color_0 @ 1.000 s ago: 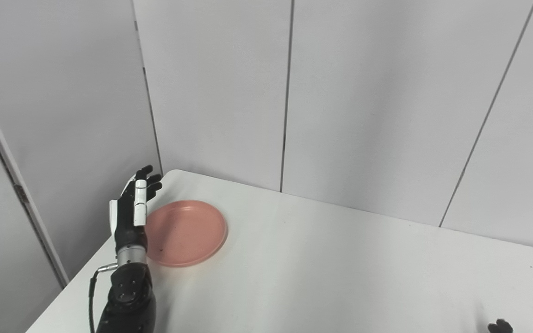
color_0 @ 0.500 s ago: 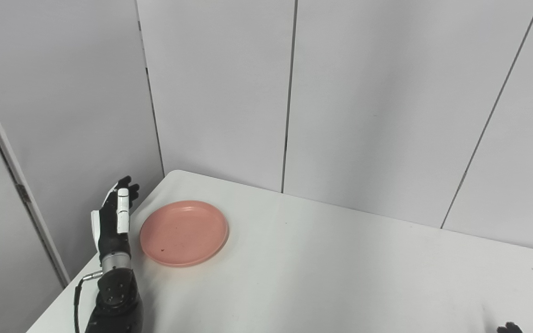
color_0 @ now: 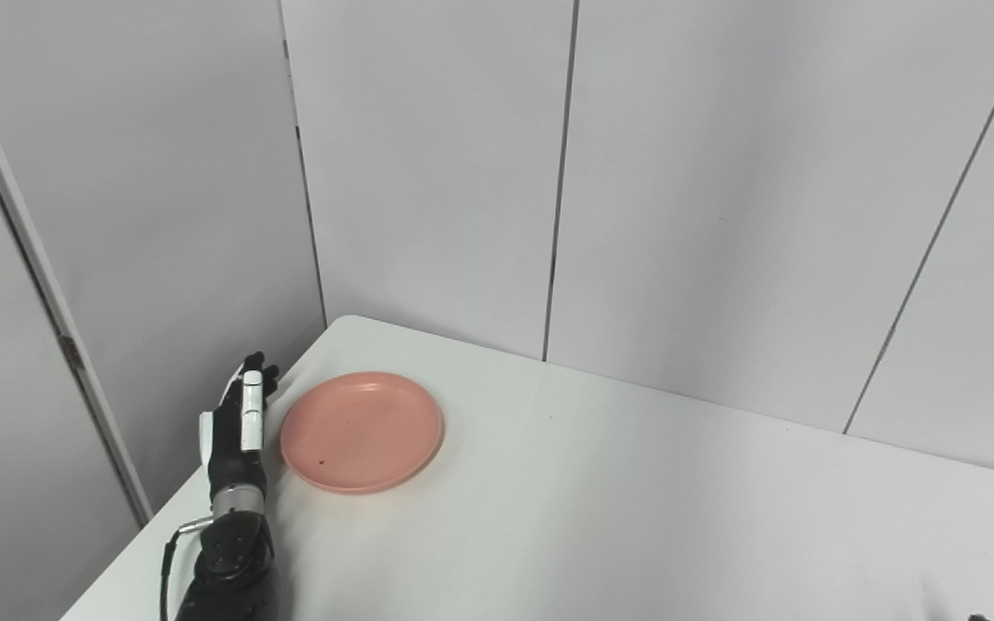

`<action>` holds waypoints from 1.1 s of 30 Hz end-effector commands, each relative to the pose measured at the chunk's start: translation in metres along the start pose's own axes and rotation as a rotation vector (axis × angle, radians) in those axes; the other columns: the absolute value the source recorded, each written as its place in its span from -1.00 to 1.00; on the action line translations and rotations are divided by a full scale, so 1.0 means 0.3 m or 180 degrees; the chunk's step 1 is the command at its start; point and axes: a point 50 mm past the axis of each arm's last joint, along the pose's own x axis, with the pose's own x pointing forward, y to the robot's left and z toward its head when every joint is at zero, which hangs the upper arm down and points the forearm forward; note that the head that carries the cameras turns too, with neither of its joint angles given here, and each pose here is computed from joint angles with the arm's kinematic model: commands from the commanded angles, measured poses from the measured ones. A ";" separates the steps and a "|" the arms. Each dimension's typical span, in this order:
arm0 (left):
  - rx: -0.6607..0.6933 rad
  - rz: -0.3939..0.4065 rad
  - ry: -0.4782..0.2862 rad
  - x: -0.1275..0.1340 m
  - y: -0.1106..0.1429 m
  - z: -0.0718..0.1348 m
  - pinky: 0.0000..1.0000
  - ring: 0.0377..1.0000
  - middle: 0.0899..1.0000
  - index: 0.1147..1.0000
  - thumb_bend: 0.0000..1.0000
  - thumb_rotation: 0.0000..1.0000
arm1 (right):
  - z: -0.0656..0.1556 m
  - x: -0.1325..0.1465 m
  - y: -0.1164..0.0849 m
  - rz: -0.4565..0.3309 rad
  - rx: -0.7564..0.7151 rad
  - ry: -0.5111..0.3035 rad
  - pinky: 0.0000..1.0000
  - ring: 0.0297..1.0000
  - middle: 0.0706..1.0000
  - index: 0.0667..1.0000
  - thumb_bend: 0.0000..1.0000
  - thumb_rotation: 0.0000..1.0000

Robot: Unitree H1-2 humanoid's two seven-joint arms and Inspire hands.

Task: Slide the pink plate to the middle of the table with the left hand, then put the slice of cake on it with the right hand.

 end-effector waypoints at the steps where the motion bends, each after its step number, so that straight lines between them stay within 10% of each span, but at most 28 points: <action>1: -0.0134 -0.0144 0.0007 0.028 -0.033 0.016 1.00 0.82 0.69 0.69 0.57 1.00 | 0.013 -0.009 -0.023 0.0010 -0.0053 -0.0106 1.00 1.00 1.00 1.00 -0.15 0.83; 33: -0.0933 -0.0720 0.0360 -0.014 -0.242 -0.051 0.65 0.68 0.62 0.60 0.63 0.94 | 0.006 -0.003 -0.009 -0.0034 -0.0057 -0.0096 1.00 1.00 1.00 1.00 -0.04 0.75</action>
